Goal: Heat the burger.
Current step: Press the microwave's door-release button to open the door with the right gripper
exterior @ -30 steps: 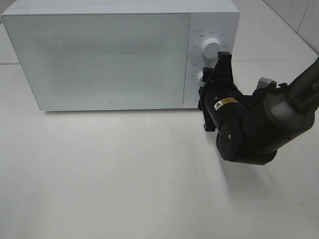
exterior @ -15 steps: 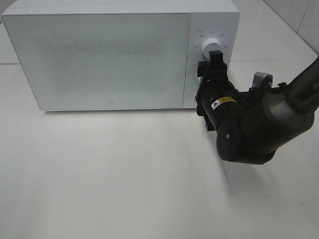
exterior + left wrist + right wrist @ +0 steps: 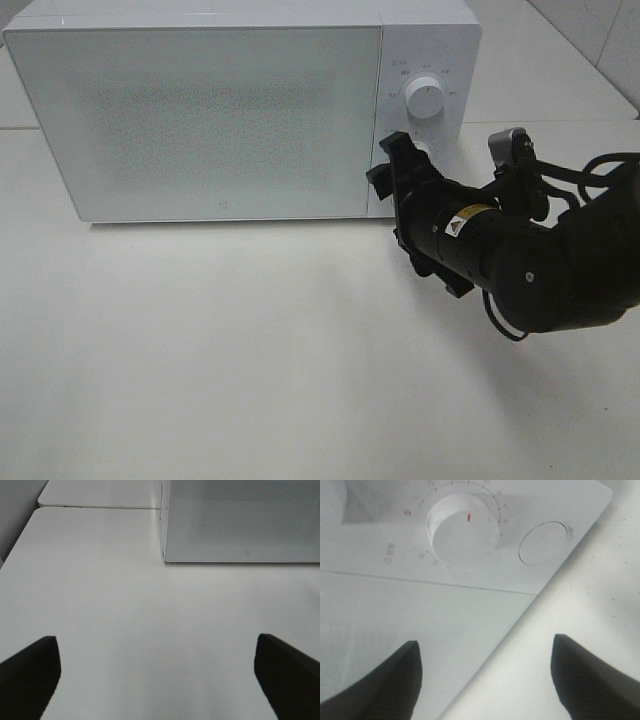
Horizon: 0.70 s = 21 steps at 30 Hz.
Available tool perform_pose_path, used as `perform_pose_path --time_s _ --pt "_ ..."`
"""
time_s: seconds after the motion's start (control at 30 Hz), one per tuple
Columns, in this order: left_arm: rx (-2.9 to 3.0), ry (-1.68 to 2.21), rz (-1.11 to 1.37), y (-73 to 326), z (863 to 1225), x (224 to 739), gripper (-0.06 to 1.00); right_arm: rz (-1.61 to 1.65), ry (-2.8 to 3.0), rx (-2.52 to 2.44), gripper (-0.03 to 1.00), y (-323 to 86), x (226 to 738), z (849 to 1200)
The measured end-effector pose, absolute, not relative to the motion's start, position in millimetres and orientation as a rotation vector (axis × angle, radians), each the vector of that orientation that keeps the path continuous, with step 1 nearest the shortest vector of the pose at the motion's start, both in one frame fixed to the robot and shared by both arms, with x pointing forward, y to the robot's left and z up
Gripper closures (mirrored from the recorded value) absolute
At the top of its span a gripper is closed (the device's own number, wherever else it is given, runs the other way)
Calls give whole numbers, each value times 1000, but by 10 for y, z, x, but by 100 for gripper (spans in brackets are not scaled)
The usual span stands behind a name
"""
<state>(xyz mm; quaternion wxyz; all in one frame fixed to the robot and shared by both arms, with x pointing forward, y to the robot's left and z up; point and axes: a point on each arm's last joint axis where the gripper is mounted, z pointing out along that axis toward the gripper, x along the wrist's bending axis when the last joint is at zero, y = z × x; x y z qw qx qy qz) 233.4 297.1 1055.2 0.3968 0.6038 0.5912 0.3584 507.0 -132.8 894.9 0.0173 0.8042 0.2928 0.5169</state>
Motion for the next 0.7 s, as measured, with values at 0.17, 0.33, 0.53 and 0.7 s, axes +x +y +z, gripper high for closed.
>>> perform_pose_path --time_s 0.17,0.33,0.53,0.7 --pt "1530 1498 907 2971 10549 2335 -3 1485 1257 2347 27 -1327 4952 9095" --pt "1530 1498 907 2971 10549 2335 -3 1281 1665 2114 27 -1339 4811 9231" --pt "1530 1498 907 2971 10549 2335 -3 1129 1966 1898 27 -1369 4664 9357" --pt "1530 1498 907 2971 10549 2335 -3 1018 2193 1743 27 -1412 4495 9498"
